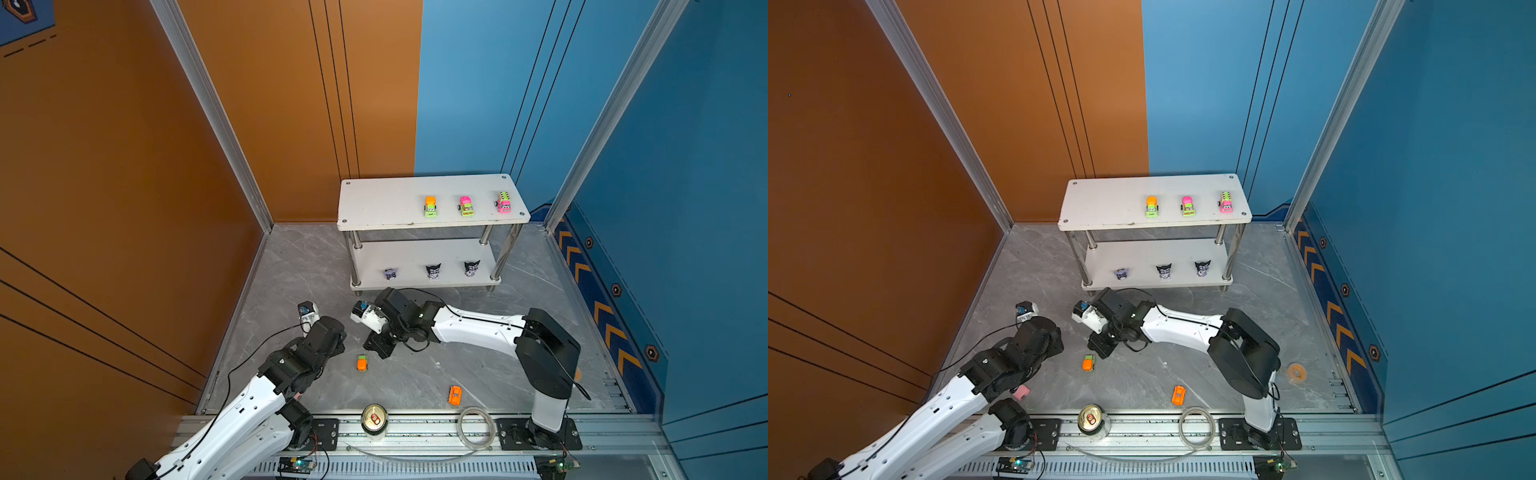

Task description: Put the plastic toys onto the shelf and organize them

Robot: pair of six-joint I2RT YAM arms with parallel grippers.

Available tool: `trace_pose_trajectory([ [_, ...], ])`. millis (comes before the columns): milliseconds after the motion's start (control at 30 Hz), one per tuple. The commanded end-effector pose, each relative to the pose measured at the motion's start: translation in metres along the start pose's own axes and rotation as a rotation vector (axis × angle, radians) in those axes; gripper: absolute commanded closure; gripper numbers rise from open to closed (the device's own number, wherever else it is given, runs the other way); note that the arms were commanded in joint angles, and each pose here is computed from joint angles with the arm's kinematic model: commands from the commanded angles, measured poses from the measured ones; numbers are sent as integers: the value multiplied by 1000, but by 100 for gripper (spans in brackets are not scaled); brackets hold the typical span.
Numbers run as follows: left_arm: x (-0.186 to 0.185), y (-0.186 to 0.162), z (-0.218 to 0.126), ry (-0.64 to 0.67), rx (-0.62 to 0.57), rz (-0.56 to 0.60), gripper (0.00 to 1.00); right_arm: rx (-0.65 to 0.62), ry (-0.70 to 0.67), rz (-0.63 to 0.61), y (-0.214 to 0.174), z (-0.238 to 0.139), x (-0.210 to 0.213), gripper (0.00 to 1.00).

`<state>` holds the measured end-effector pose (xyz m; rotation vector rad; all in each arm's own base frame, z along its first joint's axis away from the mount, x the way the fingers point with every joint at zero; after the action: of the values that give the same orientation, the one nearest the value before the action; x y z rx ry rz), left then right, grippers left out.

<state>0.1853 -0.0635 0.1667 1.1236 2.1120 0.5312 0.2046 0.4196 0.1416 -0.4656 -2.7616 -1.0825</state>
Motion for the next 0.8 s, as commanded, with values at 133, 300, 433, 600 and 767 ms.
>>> trace_pose_trajectory([
  [133,5,9,-10,-6,-32,-3,54,200,12,-37,-10,46,-8,89],
  [300,8,14,-16,0,-50,11,54,240,33,-22,-13,62,-11,87],
  [433,8,17,-16,5,-53,18,53,271,26,-12,-22,65,-13,87],
  [600,9,17,-15,14,-48,23,53,298,-19,-7,-37,56,-15,87],
  [767,10,17,-14,13,-41,22,53,303,-17,23,-58,44,-6,87],
])
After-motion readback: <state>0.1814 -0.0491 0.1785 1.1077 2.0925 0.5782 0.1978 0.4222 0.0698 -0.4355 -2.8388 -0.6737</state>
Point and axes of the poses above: each gripper's point midway between its finger pads, its own z axis out along the fingers, its own x axis along the line the jaws close on, y = z × x, the point moved 5 cm from there along -z, back along the fingers, and after that the axes turned 10 degrees about -z, right-handed, at the moved point
